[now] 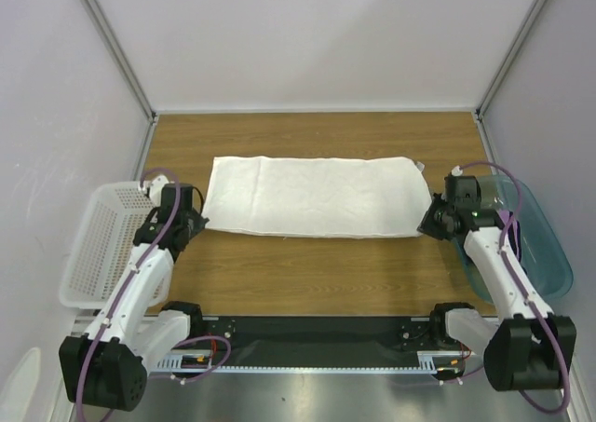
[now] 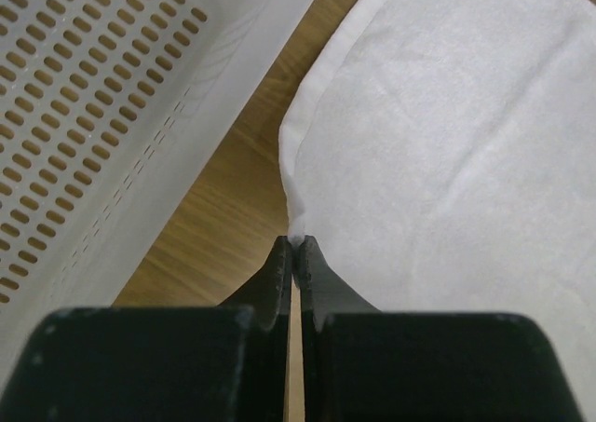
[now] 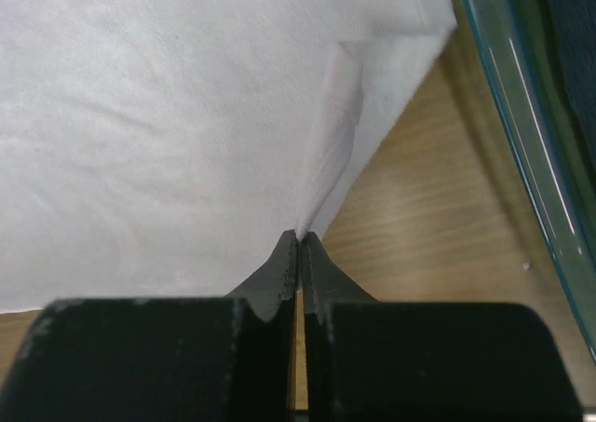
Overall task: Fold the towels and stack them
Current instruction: Flatten out the crumpled towel
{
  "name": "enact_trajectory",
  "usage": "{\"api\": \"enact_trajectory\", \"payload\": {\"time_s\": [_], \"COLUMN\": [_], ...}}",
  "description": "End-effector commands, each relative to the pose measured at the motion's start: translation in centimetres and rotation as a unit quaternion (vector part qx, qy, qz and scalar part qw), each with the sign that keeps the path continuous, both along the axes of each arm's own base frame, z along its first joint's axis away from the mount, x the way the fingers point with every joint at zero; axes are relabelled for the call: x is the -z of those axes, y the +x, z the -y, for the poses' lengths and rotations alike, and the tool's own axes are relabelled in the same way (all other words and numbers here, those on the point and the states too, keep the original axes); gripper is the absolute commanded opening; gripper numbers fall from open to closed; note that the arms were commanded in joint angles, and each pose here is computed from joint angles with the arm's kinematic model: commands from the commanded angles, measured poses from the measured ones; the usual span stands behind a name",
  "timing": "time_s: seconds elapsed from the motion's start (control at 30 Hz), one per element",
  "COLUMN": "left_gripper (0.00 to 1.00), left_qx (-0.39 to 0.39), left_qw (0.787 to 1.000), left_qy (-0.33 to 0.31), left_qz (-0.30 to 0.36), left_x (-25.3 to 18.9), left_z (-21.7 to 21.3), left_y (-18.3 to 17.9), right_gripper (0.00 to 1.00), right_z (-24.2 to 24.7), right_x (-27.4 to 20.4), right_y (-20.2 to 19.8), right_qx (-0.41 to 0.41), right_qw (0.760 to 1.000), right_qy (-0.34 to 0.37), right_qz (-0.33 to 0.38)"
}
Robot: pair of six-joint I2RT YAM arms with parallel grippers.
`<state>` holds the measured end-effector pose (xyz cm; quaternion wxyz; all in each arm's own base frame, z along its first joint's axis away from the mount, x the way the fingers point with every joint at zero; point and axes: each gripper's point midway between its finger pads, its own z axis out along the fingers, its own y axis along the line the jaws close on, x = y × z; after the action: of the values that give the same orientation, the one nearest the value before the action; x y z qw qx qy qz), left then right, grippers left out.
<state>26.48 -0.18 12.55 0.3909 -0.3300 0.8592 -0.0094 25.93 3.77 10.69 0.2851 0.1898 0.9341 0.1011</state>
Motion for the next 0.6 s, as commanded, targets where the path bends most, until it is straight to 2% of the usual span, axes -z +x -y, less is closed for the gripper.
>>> {"api": "enact_trajectory", "payload": {"time_s": [0.0,0.07,0.23,0.33,0.4,0.43,0.47,0.5,0.53,0.57], "left_gripper": [0.00,0.00,0.00,0.00,0.02,0.04,0.11,0.17,0.21,0.27], "left_qx": [-0.007,-0.015,-0.026,-0.030,-0.036,-0.037,-0.036,-0.035,-0.029,-0.024], "left_qw": [1.000,0.999,0.999,0.999,0.998,0.998,0.999,0.999,0.999,0.999], "left_qy": [-0.011,-0.005,-0.008,-0.011,-0.009,-0.010,-0.010,-0.012,-0.018,-0.021], "left_qz": [-0.022,-0.037,-0.043,-0.039,-0.042,-0.040,-0.039,-0.036,-0.035,-0.028], "left_x": [1.3,1.7,2.1,1.8,1.5,1.3,1.1,0.9,0.7,0.4], "left_z": [0.2,-0.2,-0.4,-0.4,-0.6,-0.7,-0.7,-0.6,-0.3,-0.2], "left_y": [-1.5,-2.2,-2.9,-3.3,-3.8,-4.1,-4.3,-4.3,-4.4,-4.4], "right_gripper": [0.00,0.00,0.00,0.00,0.04,0.17,0.25,0.42,0.49,0.52], "right_z": [0.6,0.4,0.0,0.0,0.1,0.0,-0.2,-0.2,-0.3,-0.3], "right_x": [-0.6,-0.8,1.7,0.0,-0.1,-0.1,-0.2,-0.2,0.0,-0.1], "right_y": [-1.8,-2.3,-5.7,-5.6,-6.1,-6.4,-6.7,-7.0,-7.6,-7.8], "right_qx": [0.055,0.072,0.106,0.126,0.141,0.148,0.148,0.152,0.153,0.158], "right_qw": [0.998,0.997,0.991,0.991,0.989,0.987,0.987,0.987,0.986,0.985], "right_qy": [-0.007,0.003,0.020,0.010,0.017,0.025,0.032,0.035,0.036,0.037], "right_qz": [-0.003,-0.006,-0.083,-0.051,-0.045,-0.048,-0.045,-0.047,-0.057,-0.060]}}
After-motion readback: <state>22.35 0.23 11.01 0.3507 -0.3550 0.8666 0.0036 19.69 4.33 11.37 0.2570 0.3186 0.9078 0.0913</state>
